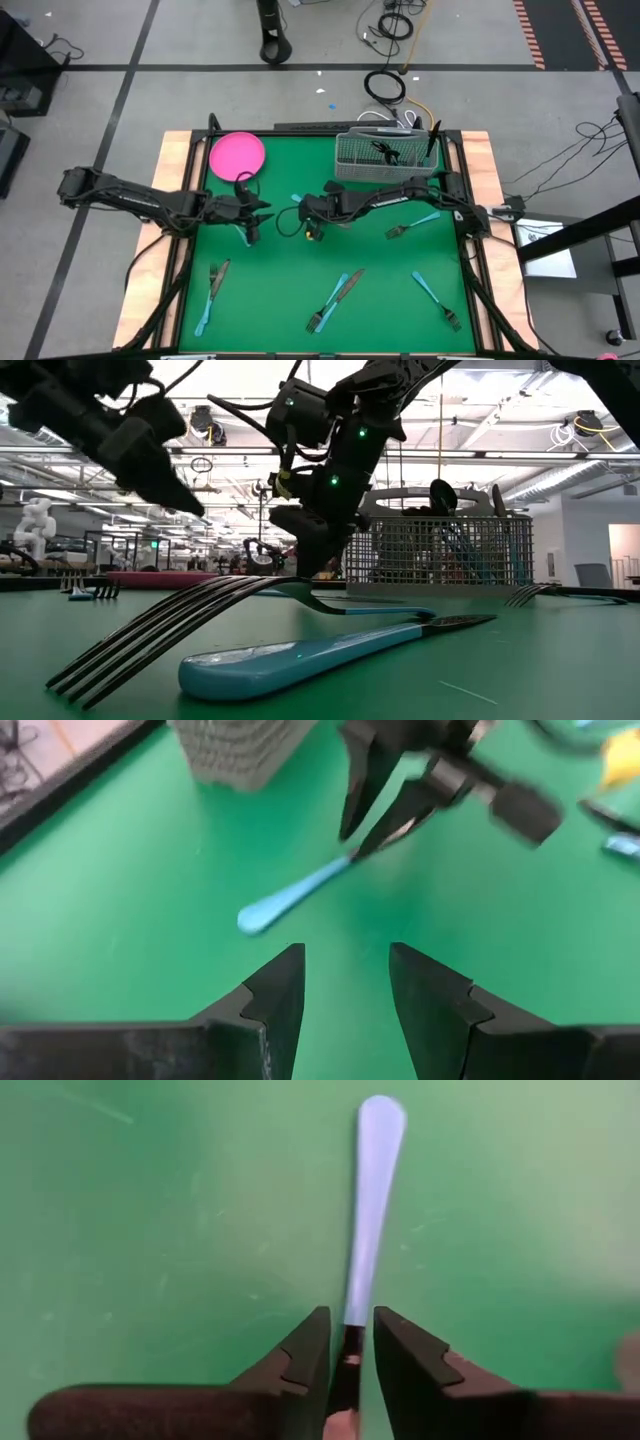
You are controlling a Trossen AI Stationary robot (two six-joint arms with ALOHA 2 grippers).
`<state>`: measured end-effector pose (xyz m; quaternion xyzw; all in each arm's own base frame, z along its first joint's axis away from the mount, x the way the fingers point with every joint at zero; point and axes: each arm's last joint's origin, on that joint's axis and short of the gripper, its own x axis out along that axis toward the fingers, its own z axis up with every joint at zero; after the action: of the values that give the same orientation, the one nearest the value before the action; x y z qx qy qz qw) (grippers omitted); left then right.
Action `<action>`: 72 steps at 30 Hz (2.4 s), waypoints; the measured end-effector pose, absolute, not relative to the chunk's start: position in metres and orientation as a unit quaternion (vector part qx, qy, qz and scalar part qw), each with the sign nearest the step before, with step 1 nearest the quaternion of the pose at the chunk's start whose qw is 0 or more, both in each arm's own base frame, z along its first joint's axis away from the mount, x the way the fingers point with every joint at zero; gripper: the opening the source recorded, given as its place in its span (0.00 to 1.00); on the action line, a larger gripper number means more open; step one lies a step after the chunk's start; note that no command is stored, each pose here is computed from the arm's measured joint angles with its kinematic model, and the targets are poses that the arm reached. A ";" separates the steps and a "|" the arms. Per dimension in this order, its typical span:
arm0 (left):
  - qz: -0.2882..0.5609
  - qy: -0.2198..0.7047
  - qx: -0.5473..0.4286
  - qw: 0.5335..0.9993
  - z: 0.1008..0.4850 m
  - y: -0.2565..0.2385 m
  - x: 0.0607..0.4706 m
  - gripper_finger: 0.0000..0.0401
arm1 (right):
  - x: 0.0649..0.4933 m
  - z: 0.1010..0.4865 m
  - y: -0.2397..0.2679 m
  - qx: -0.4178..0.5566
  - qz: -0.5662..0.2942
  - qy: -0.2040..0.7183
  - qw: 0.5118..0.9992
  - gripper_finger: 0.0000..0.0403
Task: Sort silverware
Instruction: Put the top black knife into the cutlery rack with the other black knife
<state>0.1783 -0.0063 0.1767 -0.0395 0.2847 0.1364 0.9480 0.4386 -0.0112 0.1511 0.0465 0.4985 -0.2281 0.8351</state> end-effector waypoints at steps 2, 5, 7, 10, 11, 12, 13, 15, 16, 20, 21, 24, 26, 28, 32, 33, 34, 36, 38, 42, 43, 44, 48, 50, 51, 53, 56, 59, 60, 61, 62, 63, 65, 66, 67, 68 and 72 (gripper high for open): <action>0.140 0.297 -0.044 0.944 0.170 -0.006 0.176 0.37 | 0.439 0.151 -0.011 0.058 -0.208 0.503 0.837 0.19; 0.140 0.300 -0.042 0.943 0.169 -0.006 0.175 0.37 | 0.437 0.151 -0.009 0.078 -0.175 0.521 0.832 0.22; 0.136 0.298 -0.028 0.945 0.172 -0.006 0.176 0.37 | 0.435 0.152 -0.007 0.077 -0.174 0.526 0.829 0.24; 0.126 0.272 -0.001 0.954 0.191 -0.005 0.184 0.37 | 0.435 0.153 -0.008 0.066 -0.183 0.524 0.829 0.26; 0.119 0.264 0.007 0.957 0.198 -0.005 0.187 0.37 | 0.435 0.153 -0.009 0.064 -0.184 0.522 0.831 0.27; 0.114 0.259 0.013 0.959 0.204 -0.005 0.189 0.37 | 0.436 0.153 -0.009 0.063 -0.184 0.519 0.833 0.27; 0.112 0.254 0.015 0.961 0.209 -0.005 0.190 0.37 | 0.437 0.153 -0.010 0.064 -0.185 0.515 0.835 0.28; 0.110 0.247 0.017 0.963 0.214 -0.006 0.192 0.37 | 0.437 0.154 -0.012 0.065 -0.187 0.511 0.836 0.30; 0.108 0.250 0.026 0.962 0.214 -0.006 0.192 0.37 | 0.437 0.154 -0.012 0.065 -0.187 0.512 0.836 0.31; 0.104 0.274 0.039 0.955 0.208 -0.004 0.192 0.37 | 0.438 0.154 -0.013 0.043 -0.173 0.515 0.839 0.37; 0.106 0.281 0.038 0.953 0.207 -0.003 0.191 0.37 | 0.438 0.154 -0.013 0.035 -0.168 0.514 0.840 0.38; 0.112 0.297 0.038 0.947 0.203 0.000 0.191 0.37 | 0.442 0.156 -0.015 0.030 -0.158 0.501 0.850 0.42; 0.118 0.301 0.038 0.946 0.203 0.002 0.190 0.37 | 0.443 0.156 -0.017 0.029 -0.159 0.494 0.854 0.43; 0.124 0.308 0.045 0.942 0.202 0.006 0.190 0.37 | 0.442 0.155 -0.022 0.032 -0.164 0.496 0.852 0.43; 0.127 0.320 0.073 0.936 0.199 0.015 0.188 0.37 | 0.437 0.142 -0.034 0.047 -0.182 0.491 0.851 0.43; 0.116 0.315 0.084 0.938 0.196 0.017 0.188 0.37 | 0.436 0.139 -0.037 0.052 -0.186 0.484 0.853 0.42; 0.104 0.304 0.093 0.942 0.193 0.020 0.187 0.37 | 0.436 0.136 -0.038 0.056 -0.188 0.474 0.858 0.42; 0.086 0.267 0.102 0.955 0.191 0.027 0.186 0.37 | 0.436 0.132 -0.041 0.062 -0.191 0.450 0.870 0.41; 0.070 0.229 0.106 0.965 0.193 0.037 0.185 0.37 | 0.435 0.132 -0.041 0.067 -0.193 0.438 0.876 0.40; 0.060 0.214 0.094 0.970 0.194 0.059 0.180 0.37 | 0.432 0.143 -0.041 0.076 -0.200 0.420 0.882 0.40; 0.061 0.215 0.086 0.971 0.193 0.064 0.178 0.37 | 0.430 0.146 -0.040 0.077 -0.206 0.415 0.883 0.40; 0.062 0.216 0.080 0.971 0.192 0.068 0.177 0.37 | 0.427 0.149 -0.038 0.077 -0.211 0.411 0.883 0.40; 0.049 0.221 0.071 0.972 0.187 0.079 0.172 0.37 | 0.406 0.147 -0.027 0.073 -0.238 0.394 0.885 0.40; 0.037 0.208 0.074 0.975 0.188 0.082 0.171 0.37 | 0.396 0.147 -0.024 0.088 -0.236 0.348 0.903 0.40; 0.028 0.200 0.076 0.976 0.189 0.084 0.172 0.37 | 0.392 0.146 -0.023 0.099 -0.231 0.317 0.915 0.40; 0.006 0.175 0.070 0.982 0.191 0.085 0.173 0.37 | 0.384 0.143 -0.022 0.113 -0.222 0.248 0.936 0.40; -0.023 0.139 0.040 0.989 0.195 0.086 0.178 0.37 | 0.372 0.135 -0.021 0.121 -0.216 0.186 0.951 0.40; -0.028 0.130 0.004 0.991 0.195 0.085 0.182 0.37 | 0.364 0.128 -0.020 0.128 -0.214 0.184 0.951 0.40; -0.030 0.131 -0.004 0.991 0.194 0.085 0.183 0.37 | 0.363 0.126 -0.018 0.127 -0.213 0.190 0.950 0.40; -0.032 0.132 -0.008 0.991 0.193 0.084 0.184 0.37 | 0.363 0.124 -0.017 0.126 -0.215 0.191 0.949 0.40; -0.035 0.136 -0.011 0.990 0.192 0.083 0.185 0.37 | 0.363 0.124 -0.015 0.124 -0.219 0.191 0.949 0.40; -0.038 0.140 -0.014 0.989 0.190 0.082 0.186 0.37 | 0.364 0.125 -0.013 0.123 -0.219 0.191 0.949 0.40; -0.043 0.145 -0.015 0.988 0.188 0.081 0.188 0.37 | 0.366 0.127 -0.010 0.123 -0.216 0.194 0.949 0.40; -0.043 0.144 -0.015 0.988 0.188 0.081 0.188 0.37 | 0.367 0.126 -0.009 0.124 -0.216 0.198 0.948 0.40; -0.042 0.144 -0.014 0.989 0.188 0.081 0.188 0.37 | 0.367 0.126 -0.008 0.123 -0.221 0.205 0.946 0.40; -0.042 0.144 -0.014 0.989 0.188 0.081 0.188 0.37 | 0.366 0.125 -0.007 0.121 -0.229 0.209 0.943 0.40; -0.042 0.144 -0.015 0.989 0.188 0.081 0.188 0.37 | 0.368 0.116 -0.005 0.119 -0.250 0.212 0.937 0.40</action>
<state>0.1884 0.0812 0.1877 -0.0145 0.1442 -0.0422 0.9885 0.3677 -0.0051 0.1156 0.1191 0.2120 -0.2500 0.9372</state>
